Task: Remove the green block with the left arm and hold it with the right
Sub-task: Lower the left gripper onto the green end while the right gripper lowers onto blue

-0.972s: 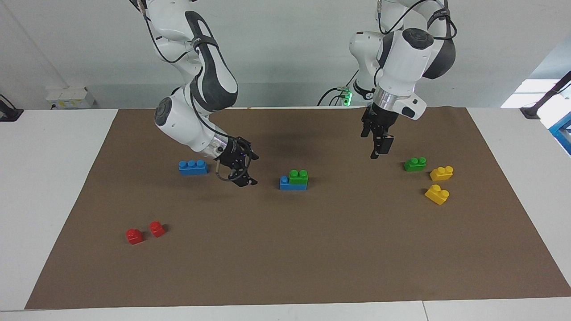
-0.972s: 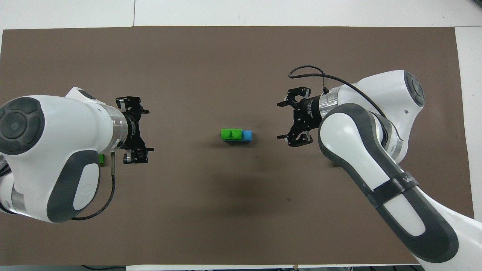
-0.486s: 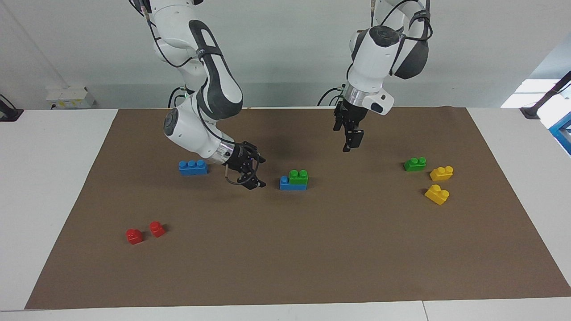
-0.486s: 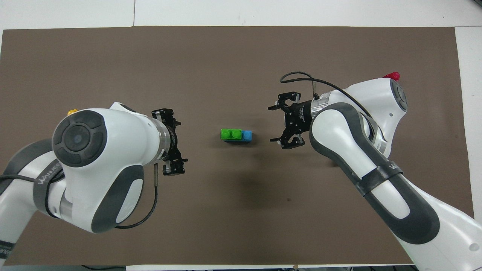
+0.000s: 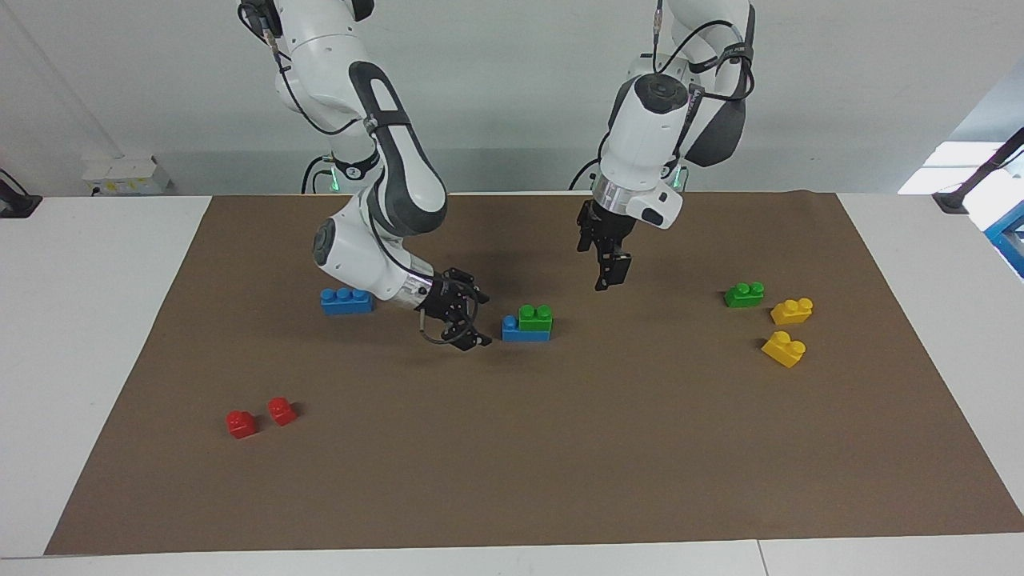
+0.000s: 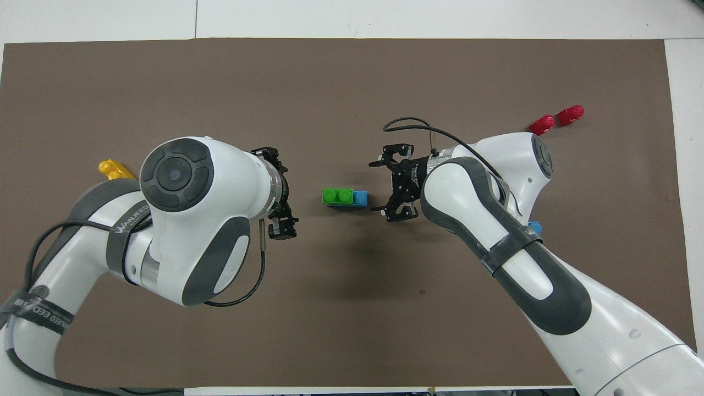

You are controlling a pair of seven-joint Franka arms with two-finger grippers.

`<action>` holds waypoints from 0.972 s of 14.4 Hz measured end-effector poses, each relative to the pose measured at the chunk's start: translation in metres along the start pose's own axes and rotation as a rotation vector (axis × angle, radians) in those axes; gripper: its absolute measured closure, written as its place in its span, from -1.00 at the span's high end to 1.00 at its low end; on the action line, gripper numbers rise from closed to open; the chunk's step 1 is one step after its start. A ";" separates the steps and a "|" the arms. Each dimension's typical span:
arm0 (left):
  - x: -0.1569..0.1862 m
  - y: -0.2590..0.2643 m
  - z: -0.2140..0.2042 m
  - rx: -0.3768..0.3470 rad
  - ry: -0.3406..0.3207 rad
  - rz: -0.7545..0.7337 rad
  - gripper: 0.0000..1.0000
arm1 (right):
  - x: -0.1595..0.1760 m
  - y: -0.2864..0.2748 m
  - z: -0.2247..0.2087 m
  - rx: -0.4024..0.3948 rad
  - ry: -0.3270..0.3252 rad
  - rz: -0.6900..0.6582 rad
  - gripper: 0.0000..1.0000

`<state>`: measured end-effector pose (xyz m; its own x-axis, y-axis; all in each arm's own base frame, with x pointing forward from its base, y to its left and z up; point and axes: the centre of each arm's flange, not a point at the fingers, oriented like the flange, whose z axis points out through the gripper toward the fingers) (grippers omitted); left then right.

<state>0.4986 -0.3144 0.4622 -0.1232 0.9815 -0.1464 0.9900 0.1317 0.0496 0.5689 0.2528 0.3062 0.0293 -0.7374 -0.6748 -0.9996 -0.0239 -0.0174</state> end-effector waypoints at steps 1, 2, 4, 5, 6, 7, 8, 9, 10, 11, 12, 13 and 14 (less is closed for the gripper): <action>-0.005 -0.001 0.005 0.003 0.001 0.008 1.00 | 0.001 0.001 0.004 -0.001 0.004 0.000 0.99; -0.011 -0.003 0.013 0.009 0.005 0.018 1.00 | 0.002 0.001 0.007 0.002 0.009 0.002 1.00; -0.027 -0.009 0.029 0.016 0.009 0.047 1.00 | 0.005 0.001 0.011 -0.001 0.013 0.006 1.00; -0.033 -0.010 0.036 0.017 0.008 0.055 1.00 | 0.007 0.001 0.013 0.000 0.017 0.008 1.00; -0.035 -0.010 0.039 0.017 0.009 0.058 1.00 | 0.008 0.001 0.016 0.002 0.021 0.009 1.00; -0.035 -0.008 0.041 0.015 0.010 0.059 1.00 | 0.007 0.003 0.020 0.001 0.022 0.010 1.00; -0.035 -0.007 0.042 0.014 0.011 0.058 1.00 | 0.007 0.004 0.025 0.007 0.020 0.017 1.00; -0.035 -0.006 0.042 0.012 0.011 0.057 1.00 | 0.006 0.005 0.029 0.011 0.018 0.023 0.99; -0.034 -0.006 0.043 0.013 0.013 0.056 1.00 | 0.005 0.006 0.033 0.011 0.019 0.024 1.00; -0.034 -0.006 0.046 0.016 0.015 0.056 1.00 | 0.005 0.008 0.037 0.008 0.021 0.023 1.00; -0.034 -0.005 0.051 0.019 0.018 0.056 1.00 | 0.005 0.008 0.040 0.011 0.026 0.021 1.00; -0.035 -0.005 0.056 0.023 0.021 0.056 1.00 | 0.004 0.009 0.043 0.018 0.033 0.018 1.00; -0.035 -0.005 0.063 0.025 0.024 0.057 1.00 | 0.002 0.010 0.047 0.022 0.039 0.014 1.00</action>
<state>0.5027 -0.3584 0.4053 -0.0678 0.9904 -0.1202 0.9969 0.0721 0.0321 0.5584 0.2824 0.2700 0.0152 -0.7633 -0.6459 -0.9997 0.0008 -0.0245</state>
